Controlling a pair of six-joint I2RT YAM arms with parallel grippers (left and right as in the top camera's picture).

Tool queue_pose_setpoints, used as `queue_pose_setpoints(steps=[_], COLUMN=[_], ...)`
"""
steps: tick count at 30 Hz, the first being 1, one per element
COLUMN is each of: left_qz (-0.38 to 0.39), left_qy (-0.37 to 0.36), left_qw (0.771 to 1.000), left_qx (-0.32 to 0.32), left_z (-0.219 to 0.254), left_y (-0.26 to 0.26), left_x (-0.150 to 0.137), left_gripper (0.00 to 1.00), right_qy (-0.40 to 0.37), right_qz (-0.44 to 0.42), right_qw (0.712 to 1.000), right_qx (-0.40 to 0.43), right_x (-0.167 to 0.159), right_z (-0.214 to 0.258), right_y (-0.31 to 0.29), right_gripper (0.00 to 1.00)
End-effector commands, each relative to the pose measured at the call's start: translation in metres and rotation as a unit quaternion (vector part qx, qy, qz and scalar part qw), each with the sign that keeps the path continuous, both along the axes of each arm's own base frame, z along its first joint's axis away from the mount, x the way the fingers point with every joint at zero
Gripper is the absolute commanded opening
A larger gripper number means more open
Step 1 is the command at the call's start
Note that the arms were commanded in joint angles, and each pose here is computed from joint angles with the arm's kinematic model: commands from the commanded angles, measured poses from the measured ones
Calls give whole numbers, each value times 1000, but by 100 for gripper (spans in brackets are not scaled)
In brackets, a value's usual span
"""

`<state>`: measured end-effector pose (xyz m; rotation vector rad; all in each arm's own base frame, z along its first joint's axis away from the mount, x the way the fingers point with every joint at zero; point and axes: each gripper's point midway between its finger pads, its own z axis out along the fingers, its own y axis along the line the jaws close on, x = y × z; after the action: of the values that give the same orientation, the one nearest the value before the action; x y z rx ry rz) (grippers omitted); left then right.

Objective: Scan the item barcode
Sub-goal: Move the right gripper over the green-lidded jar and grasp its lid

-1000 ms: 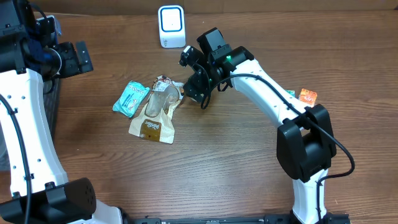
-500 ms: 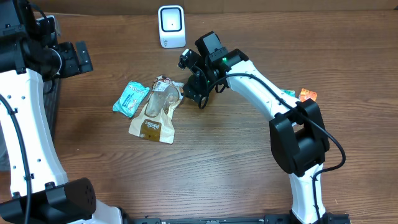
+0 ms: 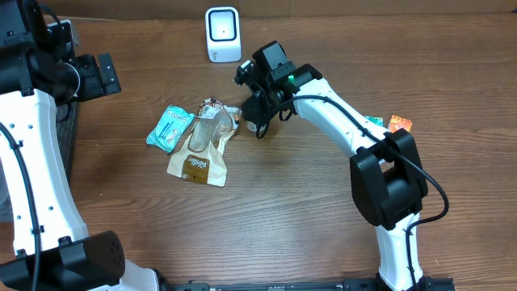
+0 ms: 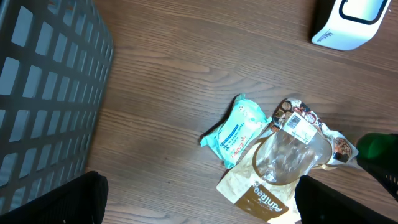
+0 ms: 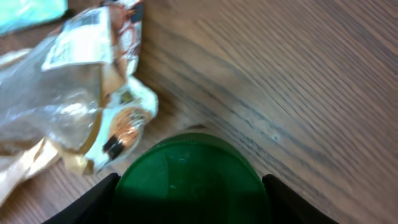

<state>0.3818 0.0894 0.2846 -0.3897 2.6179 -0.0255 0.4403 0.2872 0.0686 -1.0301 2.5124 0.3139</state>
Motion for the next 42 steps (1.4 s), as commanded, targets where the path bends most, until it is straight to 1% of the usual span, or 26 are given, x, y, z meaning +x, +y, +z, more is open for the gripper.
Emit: queue_pose_setpoints(steps=[1, 3, 5, 7, 8, 9, 10, 11, 13, 16, 19, 21, 22, 23, 24, 26, 27, 30, 34, 36, 38, 42], left_qz=[-2, -2, -2, -2, -2, -2, -2, -2, -2, -2, -2, -2, -2, -2, -2, -2, -2, -2, -2, -2, -2, -2], left_qy=[-8, -8, -8, -8, -8, -8, -8, -8, -8, -8, -8, -8, -8, -8, -8, -8, -8, -8, -8, -8, -8, -8], left_qw=[1000, 1000, 1000, 1000, 1000, 1000, 1000, 1000, 1000, 1000, 1000, 1000, 1000, 1000, 1000, 1000, 1000, 1000, 1000, 1000, 1000, 1000], left_qx=[-2, -3, -3, -3, -3, -3, -3, -3, -3, -3, -3, -3, -2, -3, -3, -3, -3, -3, -3, -2, -3, -2], left_z=[5, 5, 5, 5, 5, 5, 5, 5, 5, 5, 5, 5, 5, 5, 5, 5, 5, 5, 5, 5, 5, 5], left_y=[-3, -3, -3, -4, -3, -3, -3, -4, -3, -3, -3, -4, -3, -4, -3, -4, -3, -3, -3, -3, -3, -3], left_x=[2, 2, 2, 2, 2, 2, 2, 2, 2, 2, 2, 2, 2, 2, 2, 2, 2, 2, 2, 2, 2, 2], left_gripper=[100, 100, 100, 100, 100, 100, 99, 100, 100, 100, 100, 100, 100, 100, 100, 100, 99, 99, 100, 100, 100, 100], right_qy=[23, 45, 67, 98, 132, 153, 192, 203, 203, 184, 177, 172, 168, 156, 151, 127, 111, 74, 56, 51, 47, 48], right_qz=[-120, -168, -211, -275, -335, -353, -359, -351, -348, -361, -371, -365, -367, -353, -343, -290, -250, -145, -90, -28, 1, 43], right_qw=[992, 985, 975, 956, 932, 922, 910, 910, 911, 912, 910, 914, 914, 922, 926, 948, 962, 987, 994, 998, 999, 997], right_qx=[-5, 0, 7, 17, 32, 47, 77, 89, 91, 70, 58, 51, 46, 37, 34, 21, 13, 4, 7, 1, -12, -31], right_x=[7, 3, -1, -7, -14, -18, -26, -28, -29, -26, -24, -23, -22, -20, -19, -15, -13, -11, -9, -15, -19, -29], right_z=[-2, -4, -7, -9, -11, -11, -8, -6, -6, -9, -10, -6, -4, 3, 7, 27, 39, 67, 71, 65, 57, 42], right_y=[-16, -20, -22, -26, -26, -22, -9, -1, 2, -8, -16, -19, -22, -23, -23, -22, -21, -15, -8, -3, -3, 0], right_gripper=[52, 48, 46, 47, 48, 51, 51, 55, 65, 77, 82, 92, 94, 98, 100, 100, 100, 100, 100, 99, 96, 95])
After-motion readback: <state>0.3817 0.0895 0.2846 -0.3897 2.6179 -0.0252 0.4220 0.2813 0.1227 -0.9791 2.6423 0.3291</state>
